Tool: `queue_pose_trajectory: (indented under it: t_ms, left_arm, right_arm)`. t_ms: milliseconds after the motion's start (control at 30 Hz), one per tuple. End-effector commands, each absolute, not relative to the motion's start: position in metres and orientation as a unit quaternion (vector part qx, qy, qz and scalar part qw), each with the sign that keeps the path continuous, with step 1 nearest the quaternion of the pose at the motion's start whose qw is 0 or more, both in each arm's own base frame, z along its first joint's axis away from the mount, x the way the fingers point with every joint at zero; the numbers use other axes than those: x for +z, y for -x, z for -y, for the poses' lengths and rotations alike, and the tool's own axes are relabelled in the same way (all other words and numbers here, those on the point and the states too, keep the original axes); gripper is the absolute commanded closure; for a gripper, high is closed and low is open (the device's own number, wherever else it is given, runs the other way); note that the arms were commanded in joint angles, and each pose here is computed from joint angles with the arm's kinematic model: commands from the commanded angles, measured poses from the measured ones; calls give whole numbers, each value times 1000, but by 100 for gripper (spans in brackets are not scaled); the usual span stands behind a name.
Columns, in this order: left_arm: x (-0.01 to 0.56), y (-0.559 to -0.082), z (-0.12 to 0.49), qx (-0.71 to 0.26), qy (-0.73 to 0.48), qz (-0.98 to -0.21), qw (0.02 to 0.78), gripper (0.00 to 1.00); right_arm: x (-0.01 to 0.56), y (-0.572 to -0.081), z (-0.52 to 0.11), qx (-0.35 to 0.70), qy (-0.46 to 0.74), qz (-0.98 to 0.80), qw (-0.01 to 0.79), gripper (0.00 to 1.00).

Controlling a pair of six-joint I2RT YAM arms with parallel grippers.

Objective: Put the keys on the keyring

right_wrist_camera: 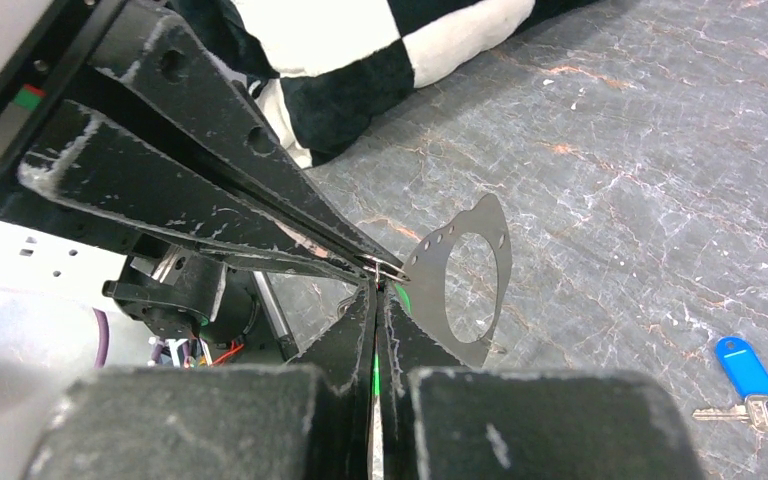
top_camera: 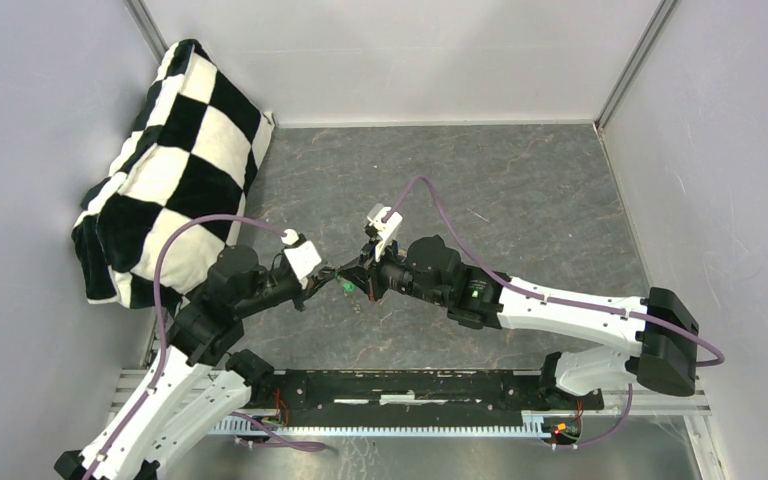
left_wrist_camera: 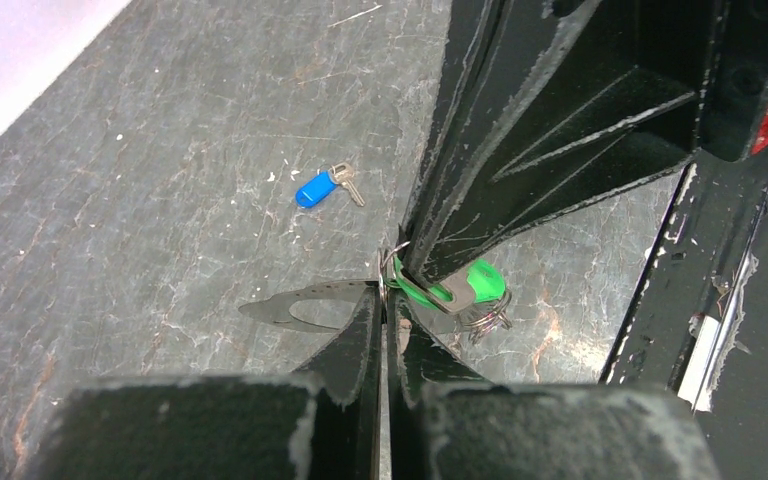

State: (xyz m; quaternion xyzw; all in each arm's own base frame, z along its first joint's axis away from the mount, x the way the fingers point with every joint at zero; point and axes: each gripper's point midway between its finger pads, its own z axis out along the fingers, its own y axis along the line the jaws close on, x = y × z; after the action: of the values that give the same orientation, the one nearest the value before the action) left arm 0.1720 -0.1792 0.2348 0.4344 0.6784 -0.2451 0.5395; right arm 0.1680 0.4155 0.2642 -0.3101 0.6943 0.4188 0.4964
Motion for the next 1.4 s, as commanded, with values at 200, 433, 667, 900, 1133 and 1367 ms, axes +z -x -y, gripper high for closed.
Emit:
queue_pose_trajectory:
  t_ms: [200,433,667,900,1133,1367]
  left_arm:
    - [252,-165,182,-237,-477,-618,579,98]
    - [257,-159,182,-239,-488,-599,588,98]
    - [262,-153,182,-241,-491,-581,602,98]
    - [273,-150,184,-252,-487,-566,616,98]
    - [290,-145,187,-268,-478,-550,630,98]
    - [302,-131,197,-309,-499,-526,616,98]
  right_arm:
    - [277,-174,-412,428,272,-689,518,100]
    - [275,-173,-408,432,262,-694,513,100]
    - [273,-171,-406,455,252,-692,501,100]
    - [272,-164,-402,484,249,-686,483,100]
    - [269,-159,-400,498,253,-681,473,100]
    - [291,-161,-394,489,288,-655,499,77]
